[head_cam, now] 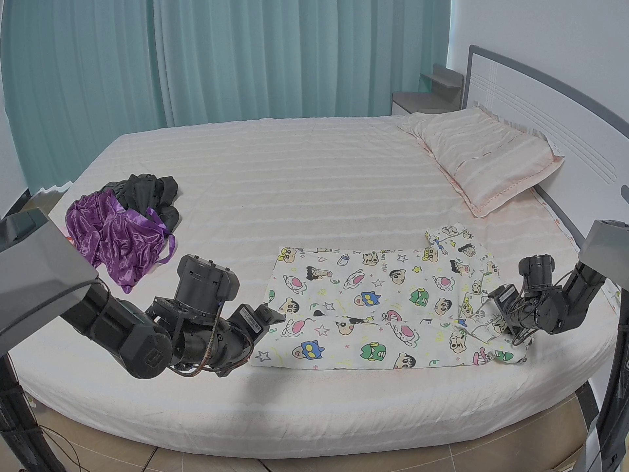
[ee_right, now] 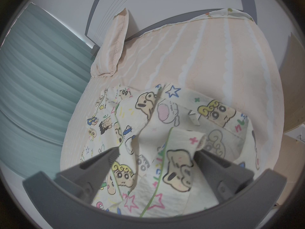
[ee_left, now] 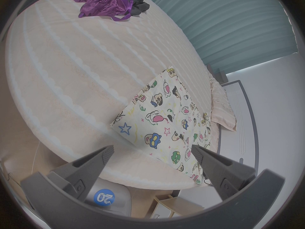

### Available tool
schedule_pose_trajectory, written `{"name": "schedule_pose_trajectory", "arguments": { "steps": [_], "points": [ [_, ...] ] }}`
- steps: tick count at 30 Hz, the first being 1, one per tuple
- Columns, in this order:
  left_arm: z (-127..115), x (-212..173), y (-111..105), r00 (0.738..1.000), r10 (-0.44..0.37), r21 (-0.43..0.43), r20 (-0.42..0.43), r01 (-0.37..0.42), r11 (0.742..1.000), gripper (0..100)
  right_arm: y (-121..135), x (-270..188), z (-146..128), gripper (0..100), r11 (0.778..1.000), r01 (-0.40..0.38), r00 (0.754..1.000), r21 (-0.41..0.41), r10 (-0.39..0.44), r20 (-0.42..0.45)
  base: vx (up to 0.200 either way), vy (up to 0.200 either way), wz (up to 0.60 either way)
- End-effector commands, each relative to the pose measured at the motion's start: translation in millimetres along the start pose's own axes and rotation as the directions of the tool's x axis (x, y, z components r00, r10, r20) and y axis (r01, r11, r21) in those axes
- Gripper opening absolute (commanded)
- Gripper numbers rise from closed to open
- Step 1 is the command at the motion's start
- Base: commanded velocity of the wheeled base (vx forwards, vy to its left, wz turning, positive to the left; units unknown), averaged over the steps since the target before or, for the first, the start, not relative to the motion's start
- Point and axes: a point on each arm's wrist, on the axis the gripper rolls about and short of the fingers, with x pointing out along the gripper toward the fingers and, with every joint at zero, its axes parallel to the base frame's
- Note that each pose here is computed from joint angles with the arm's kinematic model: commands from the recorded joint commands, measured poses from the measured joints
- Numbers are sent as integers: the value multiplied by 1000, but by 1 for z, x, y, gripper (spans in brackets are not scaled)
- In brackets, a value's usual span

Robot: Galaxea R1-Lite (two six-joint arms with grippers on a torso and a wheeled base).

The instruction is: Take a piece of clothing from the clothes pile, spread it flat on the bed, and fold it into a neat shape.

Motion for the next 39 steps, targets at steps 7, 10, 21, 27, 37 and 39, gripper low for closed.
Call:
{"name": "schedule_pose_trajectory", "arguments": {
  "steps": [7, 10, 21, 27, 37, 39],
  "points": [
    [1, 1, 0, 1000, -1, -3, -1, 1, 1000, 100, -8, 1, -1, 0, 999, 54, 998, 0, -54, 34, 0, 0, 0],
    [1, 1, 0, 1000, -1, -3, -1, 1, 1000, 100, -5, -10, 1, 0, 999, 53, 997, -2, -53, 51, 0, 0, 0],
    [0, 1, 1, 1000, 1, -4, -3, -1, 1000, 100, 8, -52, 4, 0, 999, 34, 996, -28, -32, 81, 0, 0, 0],
    [0, 1, 1, 1000, 2, -4, -5, -2, 1000, 100, 1, -68, -10, 0, 997, 62, 996, -55, -58, 60, 0, 0, 0],
    [-1, 3, 2, 1000, 4, -5, -19, -5, 1000, 100, -8, -82, -27, 0, 990, 113, 990, -87, -105, 100, 0, 0, 0],
    [0, 3, 2, 1000, 2, -5, -18, -2, 1000, 100, -9, -86, -30, 0, 989, 112, 990, -95, -103, 96, 0, 0, 0]
  ]
}}
